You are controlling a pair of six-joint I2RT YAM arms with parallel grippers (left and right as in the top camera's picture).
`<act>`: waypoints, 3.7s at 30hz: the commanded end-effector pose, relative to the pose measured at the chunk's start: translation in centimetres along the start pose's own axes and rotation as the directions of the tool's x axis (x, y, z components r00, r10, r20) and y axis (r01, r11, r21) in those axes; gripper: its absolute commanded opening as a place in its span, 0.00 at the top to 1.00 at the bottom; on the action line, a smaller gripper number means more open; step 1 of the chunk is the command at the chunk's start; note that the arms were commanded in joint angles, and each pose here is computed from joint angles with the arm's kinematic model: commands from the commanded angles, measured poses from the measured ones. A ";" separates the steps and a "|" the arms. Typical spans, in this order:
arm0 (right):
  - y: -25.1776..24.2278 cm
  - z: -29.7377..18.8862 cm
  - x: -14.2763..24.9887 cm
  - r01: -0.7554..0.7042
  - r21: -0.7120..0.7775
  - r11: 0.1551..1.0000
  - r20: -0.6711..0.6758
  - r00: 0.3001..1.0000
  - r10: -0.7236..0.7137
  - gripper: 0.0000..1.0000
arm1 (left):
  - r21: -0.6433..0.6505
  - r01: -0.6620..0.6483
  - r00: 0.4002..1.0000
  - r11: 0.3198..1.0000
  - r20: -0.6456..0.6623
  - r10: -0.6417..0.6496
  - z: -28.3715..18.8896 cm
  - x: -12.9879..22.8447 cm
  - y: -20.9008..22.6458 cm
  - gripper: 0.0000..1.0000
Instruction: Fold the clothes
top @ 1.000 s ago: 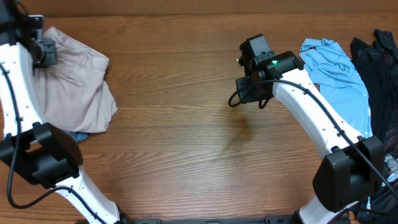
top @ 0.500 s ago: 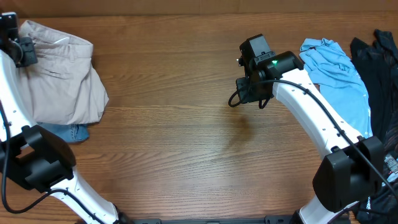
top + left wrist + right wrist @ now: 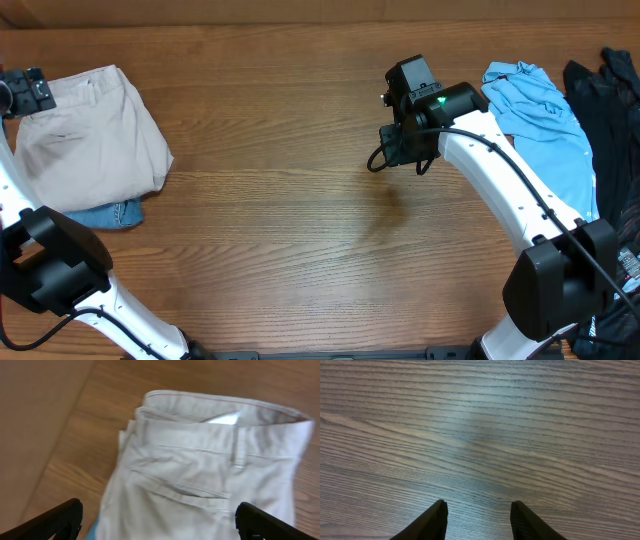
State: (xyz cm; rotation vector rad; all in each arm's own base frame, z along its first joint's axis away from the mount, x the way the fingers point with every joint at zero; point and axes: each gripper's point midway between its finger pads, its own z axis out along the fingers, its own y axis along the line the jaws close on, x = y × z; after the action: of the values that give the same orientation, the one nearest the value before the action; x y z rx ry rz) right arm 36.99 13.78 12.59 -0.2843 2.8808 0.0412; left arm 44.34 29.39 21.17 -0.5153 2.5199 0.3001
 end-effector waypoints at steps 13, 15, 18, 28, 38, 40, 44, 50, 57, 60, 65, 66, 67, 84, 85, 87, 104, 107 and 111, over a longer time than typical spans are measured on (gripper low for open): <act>3.0 -0.9 -2.9 0.006 -0.178 0.984 0.108 0.994 0.013 0.15 | 0.349 -0.118 0.992 0.930 0.005 0.124 -3.5 0.3 -14.5 0.00; 3.3 -1.0 -3.8 0.012 -0.191 0.982 0.144 0.989 0.016 0.00 | 0.390 -0.156 0.985 0.908 -0.012 0.175 -4.1 1.3 -17.5 0.00; 3.5 -1.2 -4.7 0.018 -0.198 0.980 0.183 0.983 0.019 0.00 | 0.448 -0.213 0.967 0.868 -0.031 0.253 -5.3 2.9 -21.8 0.00; 2.8 -2.3 -7.8 0.013 -0.250 0.968 0.289 0.955 0.062 0.00 | 0.480 -0.378 0.882 0.792 -0.073 0.465 -8.1 8.0 -30.1 0.00; -8.7 -5.0 -5.2 -0.242 -0.197 0.950 0.216 0.935 0.283 0.00 | 0.377 -0.377 0.846 0.846 -0.232 0.481 -10.2 10.9 -26.0 0.00; -9.7 -6.0 -4.7 -0.262 -0.187 0.947 0.226 0.926 0.301 0.00 | 0.376 -0.379 0.851 0.846 -0.217 0.478 -11.7 10.8 -25.5 0.00; -10.3 -8.2 -3.6 -0.279 -0.179 0.944 0.246 0.916 0.317 0.00 | 0.369 -0.384 0.880 0.846 -0.132 0.457 -15.9 10.2 -24.3 0.00; -9.6 -10.5 -0.6 -0.267 -0.167 0.949 0.299 0.904 0.307 0.00 | 0.352 -0.395 0.910 0.849 0.023 0.413 -21.4 11.1 -22.1 0.00; -8.6 -13.3 3.6 -0.225 -0.188 0.956 0.454 0.843 0.288 0.00 | 0.367 -0.402 0.916 0.839 0.161 0.368 -24.0 15.8 -20.4 0.00; -8.0 -15.4 5.6 -0.200 -0.179 0.963 0.537 0.801 0.266 0.00 | 0.363 -0.408 0.910 0.838 0.236 0.340 -24.9 18.0 -19.4 0.00; -7.2 -18.9 9.1 -0.167 -0.165 0.972 0.656 0.717 0.235 0.00 | 0.346 -0.421 0.873 0.838 0.406 0.271 -27.6 20.7 -17.8 0.00; -7.2 -19.6 10.1 -0.175 -0.170 0.970 0.675 0.696 0.244 0.00 | 0.342 -0.422 0.862 0.840 0.438 0.255 -28.1 21.2 -17.4 0.00; -7.3 -19.9 10.7 -0.189 -0.173 0.967 0.682 0.685 0.256 0.00 | 0.340 -0.422 0.855 0.840 0.457 0.245 -28.5 21.6 -17.2 0.00; -7.5 -18.1 16.8 -0.261 -0.133 0.956 0.578 0.764 0.289 0.00 | 0.342 -0.420 0.858 0.841 0.450 0.246 -29.1 25.5 -15.8 0.00; -7.5 -18.1 16.8 -0.261 -0.133 0.956 0.578 0.763 0.288 0.00 | 0.343 -0.419 0.861 0.840 0.443 0.249 -29.0 25.7 -15.7 0.00; -7.5 -18.1 16.8 -0.261 -0.133 0.956 0.578 0.763 0.288 0.00 | 0.346 -0.419 0.867 0.840 0.426 0.257 -28.8 26.1 -15.7 0.00; -7.6 -18.3 17.1 -0.261 -0.132 0.956 0.592 0.753 0.287 0.00 | 0.352 -0.416 0.880 0.838 0.388 0.274 -28.4 27.1 -15.5 0.00; -8.1 -18.9 17.2 -0.269 -0.115 0.956 0.635 0.720 0.279 0.00 | 0.352 -0.416 0.880 0.839 0.387 0.274 -28.4 27.1 -15.5 0.00; -8.0 -18.7 17.0 -0.248 -0.138 0.959 0.713 0.647 0.270 0.00 | 0.352 -0.416 0.880 0.839 0.387 0.274 -28.4 27.1 -15.5 0.00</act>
State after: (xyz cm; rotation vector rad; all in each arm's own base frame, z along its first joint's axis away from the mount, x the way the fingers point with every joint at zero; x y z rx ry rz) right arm 17.98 1.93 27.04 0.1355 2.1536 0.2014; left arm 16.52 -1.31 28.07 0.1839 2.2435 -0.0179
